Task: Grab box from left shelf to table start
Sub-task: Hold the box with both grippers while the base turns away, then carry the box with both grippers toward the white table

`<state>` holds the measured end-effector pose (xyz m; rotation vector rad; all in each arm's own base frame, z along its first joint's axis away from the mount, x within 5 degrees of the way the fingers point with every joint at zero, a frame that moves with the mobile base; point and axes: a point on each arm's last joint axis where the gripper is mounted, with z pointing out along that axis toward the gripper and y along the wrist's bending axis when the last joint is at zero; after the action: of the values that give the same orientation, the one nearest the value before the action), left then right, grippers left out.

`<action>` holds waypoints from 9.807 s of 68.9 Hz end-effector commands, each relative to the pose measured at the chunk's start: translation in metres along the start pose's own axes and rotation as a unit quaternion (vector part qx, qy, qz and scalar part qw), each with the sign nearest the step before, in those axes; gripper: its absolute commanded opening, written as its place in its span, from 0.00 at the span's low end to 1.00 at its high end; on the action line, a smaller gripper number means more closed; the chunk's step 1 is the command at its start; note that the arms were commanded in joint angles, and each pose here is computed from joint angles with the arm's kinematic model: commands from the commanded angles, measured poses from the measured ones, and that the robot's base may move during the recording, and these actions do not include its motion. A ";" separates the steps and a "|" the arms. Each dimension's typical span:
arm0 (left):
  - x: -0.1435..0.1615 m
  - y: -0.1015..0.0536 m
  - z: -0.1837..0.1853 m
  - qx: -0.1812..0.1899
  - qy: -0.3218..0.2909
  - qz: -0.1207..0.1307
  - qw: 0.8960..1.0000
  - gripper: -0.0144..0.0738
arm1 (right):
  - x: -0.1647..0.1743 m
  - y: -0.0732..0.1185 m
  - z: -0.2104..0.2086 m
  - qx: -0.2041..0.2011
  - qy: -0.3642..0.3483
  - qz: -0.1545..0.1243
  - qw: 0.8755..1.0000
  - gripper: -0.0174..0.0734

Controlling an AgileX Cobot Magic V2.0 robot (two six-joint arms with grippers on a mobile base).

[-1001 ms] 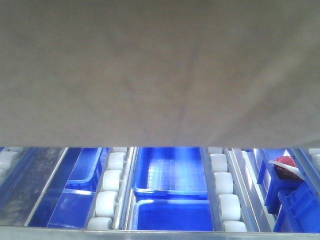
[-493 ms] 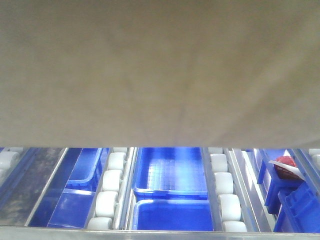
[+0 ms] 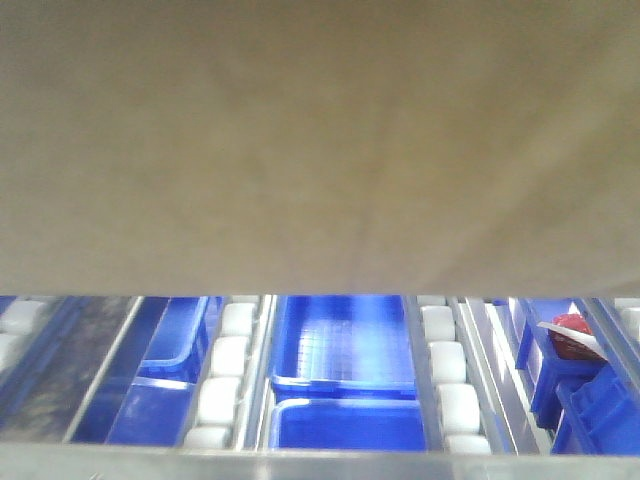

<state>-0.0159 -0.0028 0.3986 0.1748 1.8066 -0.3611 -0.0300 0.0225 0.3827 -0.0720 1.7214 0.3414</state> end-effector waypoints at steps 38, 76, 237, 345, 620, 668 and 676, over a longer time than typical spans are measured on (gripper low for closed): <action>-0.017 -0.009 -0.008 0.048 -0.063 -0.034 0.996 0.06 | -0.017 0.001 -0.003 0.006 -0.064 -0.008 0.998 0.25; -0.017 -0.009 -0.008 0.048 -0.063 -0.034 0.996 0.06 | -0.017 0.001 -0.003 0.006 -0.064 -0.008 0.998 0.25; -0.018 -0.010 -0.006 0.056 -0.058 -0.041 0.996 0.06 | -0.017 0.001 -0.003 0.006 -0.065 -0.009 0.998 0.25; -0.018 -0.010 -0.006 0.056 -0.058 -0.041 0.996 0.06 | -0.017 0.001 -0.003 0.006 -0.064 -0.009 0.998 0.25; -0.018 -0.011 -0.006 0.057 -0.057 -0.041 0.996 0.06 | -0.016 0.001 -0.003 0.007 -0.059 -0.008 0.998 0.25; -0.018 -0.011 -0.006 0.057 -0.057 -0.041 0.996 0.06 | -0.016 0.001 -0.003 0.007 -0.058 -0.008 0.998 0.25; -0.018 -0.011 -0.006 0.057 -0.057 -0.041 0.996 0.06 | -0.016 0.001 -0.003 0.007 -0.058 -0.008 0.998 0.25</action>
<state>-0.0155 -0.0035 0.3987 0.1758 1.8088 -0.3690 -0.0311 0.0226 0.3827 -0.0693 1.7145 0.3379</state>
